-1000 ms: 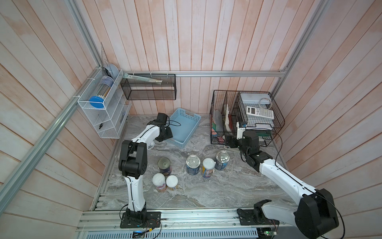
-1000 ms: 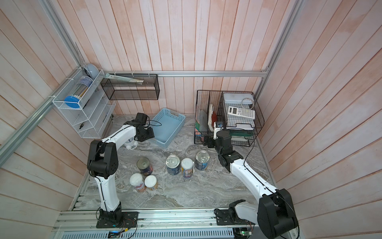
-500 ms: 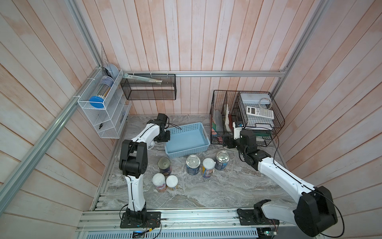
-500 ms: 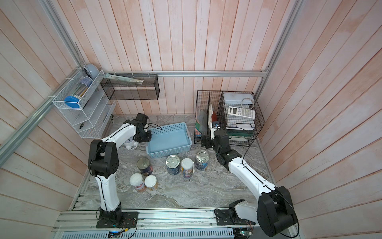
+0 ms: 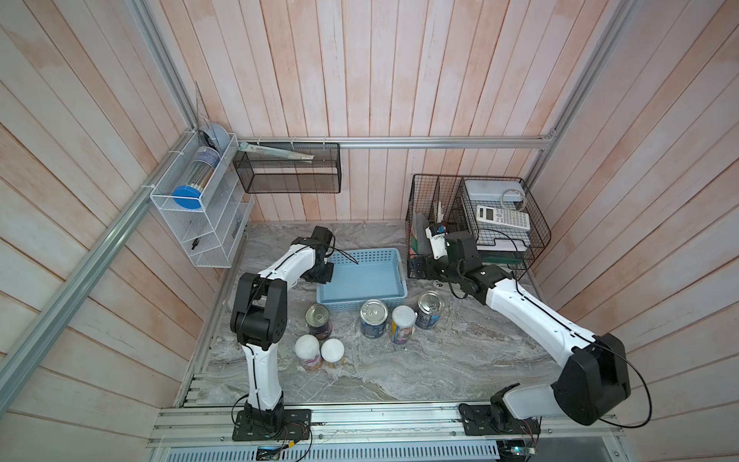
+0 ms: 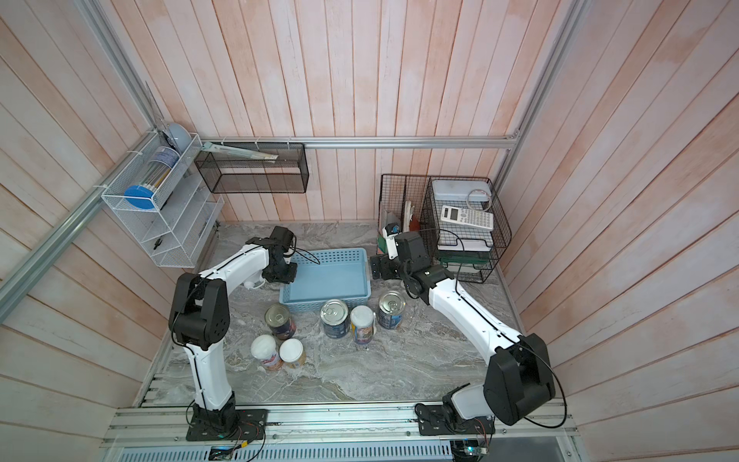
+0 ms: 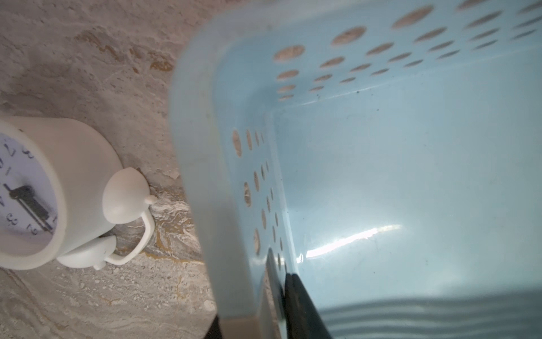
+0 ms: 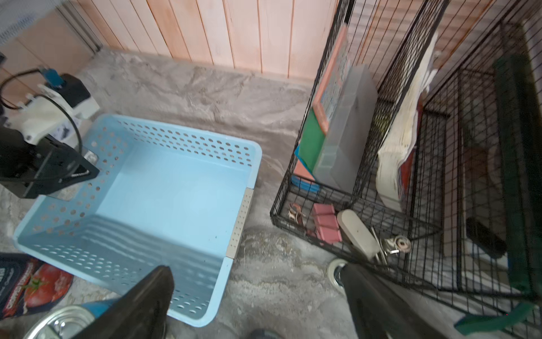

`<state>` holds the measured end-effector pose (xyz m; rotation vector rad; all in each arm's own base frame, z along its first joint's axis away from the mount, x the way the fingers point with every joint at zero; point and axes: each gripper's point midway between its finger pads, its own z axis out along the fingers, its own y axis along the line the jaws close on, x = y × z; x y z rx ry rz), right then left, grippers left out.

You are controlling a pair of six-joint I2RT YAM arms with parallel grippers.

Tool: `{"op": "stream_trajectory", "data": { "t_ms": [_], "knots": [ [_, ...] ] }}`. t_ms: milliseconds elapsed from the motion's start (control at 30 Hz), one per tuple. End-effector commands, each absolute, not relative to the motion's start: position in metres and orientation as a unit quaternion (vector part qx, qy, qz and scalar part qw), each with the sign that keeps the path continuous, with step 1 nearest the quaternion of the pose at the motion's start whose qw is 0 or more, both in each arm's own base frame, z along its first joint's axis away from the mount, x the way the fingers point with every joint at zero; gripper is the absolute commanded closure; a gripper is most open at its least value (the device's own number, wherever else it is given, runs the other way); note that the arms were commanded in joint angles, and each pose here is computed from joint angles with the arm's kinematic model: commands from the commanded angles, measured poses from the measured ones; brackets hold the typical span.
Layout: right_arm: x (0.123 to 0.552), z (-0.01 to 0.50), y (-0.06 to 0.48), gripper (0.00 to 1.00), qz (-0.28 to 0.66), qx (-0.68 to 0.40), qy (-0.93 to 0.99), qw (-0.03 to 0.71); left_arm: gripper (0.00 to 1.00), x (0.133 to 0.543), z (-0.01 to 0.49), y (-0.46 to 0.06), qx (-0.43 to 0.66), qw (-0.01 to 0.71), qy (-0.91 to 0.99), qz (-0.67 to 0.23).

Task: Put the canned food in the basket
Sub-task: Adjust the basket at the center of the board, then pick up the canned food from the center of the board.

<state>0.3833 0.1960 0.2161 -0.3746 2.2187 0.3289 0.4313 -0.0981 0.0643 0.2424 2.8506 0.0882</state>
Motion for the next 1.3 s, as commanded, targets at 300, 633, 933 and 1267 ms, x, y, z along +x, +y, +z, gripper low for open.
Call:
{"op": "stream_trajectory", "data": {
  "t_ms": [300, 633, 933, 1267],
  "knots": [
    [0.338, 0.161, 0.163, 0.02, 0.069, -0.109, 0.957, 0.26, 0.74, 0.418, 0.072, -0.115, 0.127, 0.155, 0.98, 0.024],
    [0.328, 0.124, 0.164, 0.02, 0.047, -0.133, 0.978, 0.153, 0.31, 0.417, 0.07, -0.114, 0.116, 0.169, 0.978, 0.029],
    [0.324, 0.118, 0.172, 0.02, 0.055, -0.137, 0.98, 0.134, 0.08, 0.421, 0.077, -0.109, 0.103, 0.186, 0.977, 0.03],
    [0.295, 0.103, 0.159, 0.02, 0.028, -0.138, 0.985, 0.103, 0.01, 0.422, 0.081, -0.108, 0.096, 0.192, 0.976, 0.024]
  ]
}}
